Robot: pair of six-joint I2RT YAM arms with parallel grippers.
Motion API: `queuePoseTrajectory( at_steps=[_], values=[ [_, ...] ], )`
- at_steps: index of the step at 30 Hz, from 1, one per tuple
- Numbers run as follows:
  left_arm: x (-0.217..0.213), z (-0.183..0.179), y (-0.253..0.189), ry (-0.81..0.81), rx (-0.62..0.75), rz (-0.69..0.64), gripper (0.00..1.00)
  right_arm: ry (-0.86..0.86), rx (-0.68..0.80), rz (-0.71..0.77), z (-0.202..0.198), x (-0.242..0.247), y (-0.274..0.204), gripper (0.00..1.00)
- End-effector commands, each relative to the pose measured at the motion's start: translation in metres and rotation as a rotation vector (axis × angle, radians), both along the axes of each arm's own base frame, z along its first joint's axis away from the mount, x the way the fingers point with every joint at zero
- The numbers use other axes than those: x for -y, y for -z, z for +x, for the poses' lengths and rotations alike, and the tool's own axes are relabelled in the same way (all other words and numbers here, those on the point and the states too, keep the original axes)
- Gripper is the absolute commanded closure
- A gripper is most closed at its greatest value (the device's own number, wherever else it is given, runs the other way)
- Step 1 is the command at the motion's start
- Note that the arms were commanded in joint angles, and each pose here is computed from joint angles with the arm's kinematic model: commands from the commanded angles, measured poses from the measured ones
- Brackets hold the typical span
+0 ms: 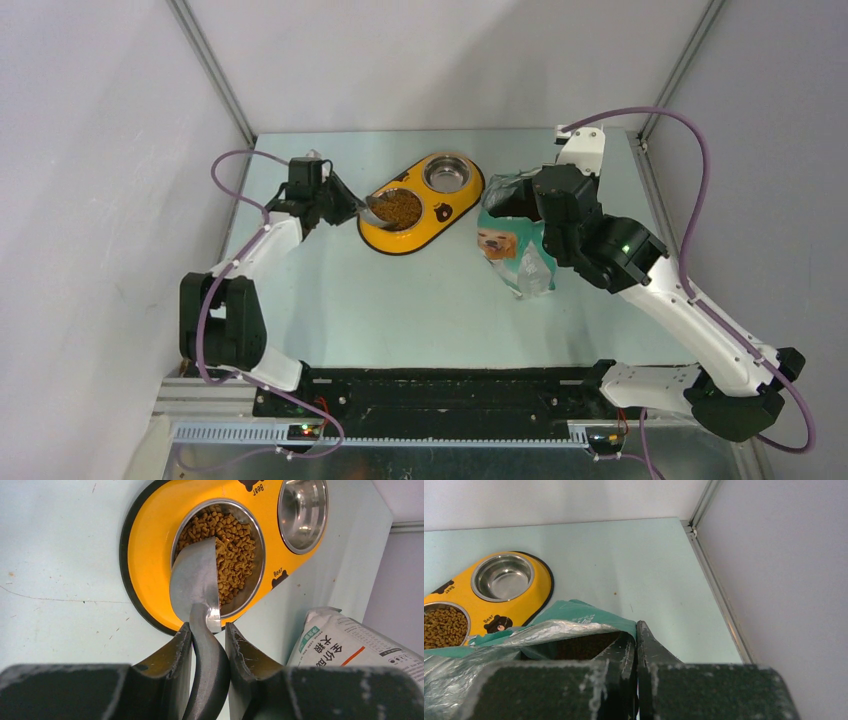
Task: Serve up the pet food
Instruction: Pour the pet food into the pet food bowl.
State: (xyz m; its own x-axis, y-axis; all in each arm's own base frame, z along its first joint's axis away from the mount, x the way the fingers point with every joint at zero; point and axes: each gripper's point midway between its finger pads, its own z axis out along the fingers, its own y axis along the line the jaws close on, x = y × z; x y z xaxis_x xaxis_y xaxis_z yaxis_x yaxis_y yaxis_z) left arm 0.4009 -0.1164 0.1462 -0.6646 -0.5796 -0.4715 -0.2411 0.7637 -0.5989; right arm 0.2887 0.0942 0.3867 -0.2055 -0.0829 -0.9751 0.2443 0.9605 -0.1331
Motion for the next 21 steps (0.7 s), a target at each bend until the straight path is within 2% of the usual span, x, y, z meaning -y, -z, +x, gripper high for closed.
queuePoseTrajectory(
  at_steps=[1, 21],
  values=[
    [-0.002, 0.011, -0.047, 0.008, 0.135, 0.017, 1.00, 0.126, 0.178, 0.138, -0.018, 0.037, -0.053, 1.00],
    [0.014, 0.021, -0.048, 0.074, 0.129, -0.039, 1.00, 0.134, 0.179, 0.130, -0.019, 0.039, -0.054, 1.00]
  ],
)
